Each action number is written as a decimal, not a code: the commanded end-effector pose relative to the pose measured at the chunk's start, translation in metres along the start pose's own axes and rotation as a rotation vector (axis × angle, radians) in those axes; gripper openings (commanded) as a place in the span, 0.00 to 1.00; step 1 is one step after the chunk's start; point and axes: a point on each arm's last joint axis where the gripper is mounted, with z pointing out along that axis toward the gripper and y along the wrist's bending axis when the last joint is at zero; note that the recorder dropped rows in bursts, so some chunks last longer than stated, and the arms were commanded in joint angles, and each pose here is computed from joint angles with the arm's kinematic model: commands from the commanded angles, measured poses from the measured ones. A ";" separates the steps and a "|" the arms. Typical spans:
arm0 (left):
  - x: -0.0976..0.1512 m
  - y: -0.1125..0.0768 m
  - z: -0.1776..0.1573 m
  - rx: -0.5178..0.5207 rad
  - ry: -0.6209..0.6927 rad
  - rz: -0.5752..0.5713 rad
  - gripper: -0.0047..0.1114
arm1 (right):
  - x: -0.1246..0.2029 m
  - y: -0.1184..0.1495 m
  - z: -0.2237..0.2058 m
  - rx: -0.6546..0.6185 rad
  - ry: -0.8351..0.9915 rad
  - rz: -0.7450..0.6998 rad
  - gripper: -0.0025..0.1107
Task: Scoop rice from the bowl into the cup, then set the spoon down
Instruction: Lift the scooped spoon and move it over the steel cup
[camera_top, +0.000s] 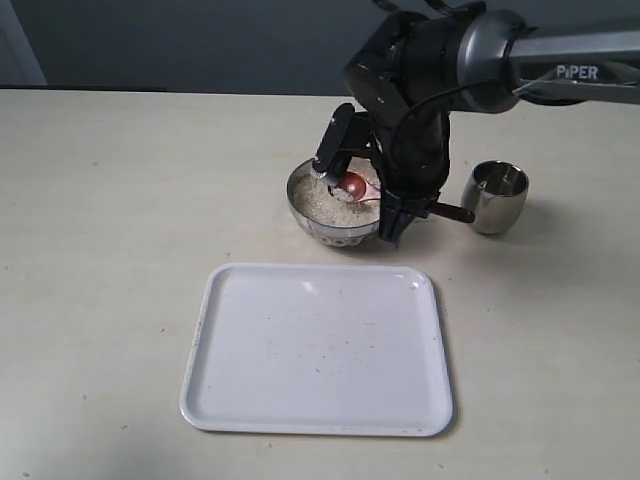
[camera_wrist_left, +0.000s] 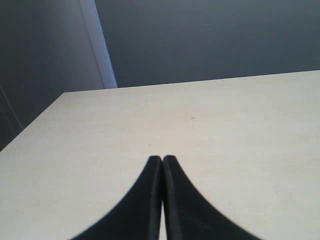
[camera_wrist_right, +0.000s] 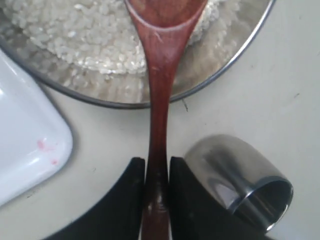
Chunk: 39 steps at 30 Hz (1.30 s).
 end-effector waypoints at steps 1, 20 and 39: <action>-0.002 0.000 -0.001 0.006 -0.020 -0.008 0.04 | 0.007 -0.007 -0.014 0.006 -0.021 0.028 0.02; -0.002 0.000 -0.001 0.006 -0.020 -0.008 0.04 | 0.070 -0.053 -0.059 -0.057 -0.064 0.286 0.02; -0.002 0.000 -0.001 0.006 -0.020 -0.008 0.04 | 0.149 -0.073 -0.032 -0.219 0.046 0.423 0.02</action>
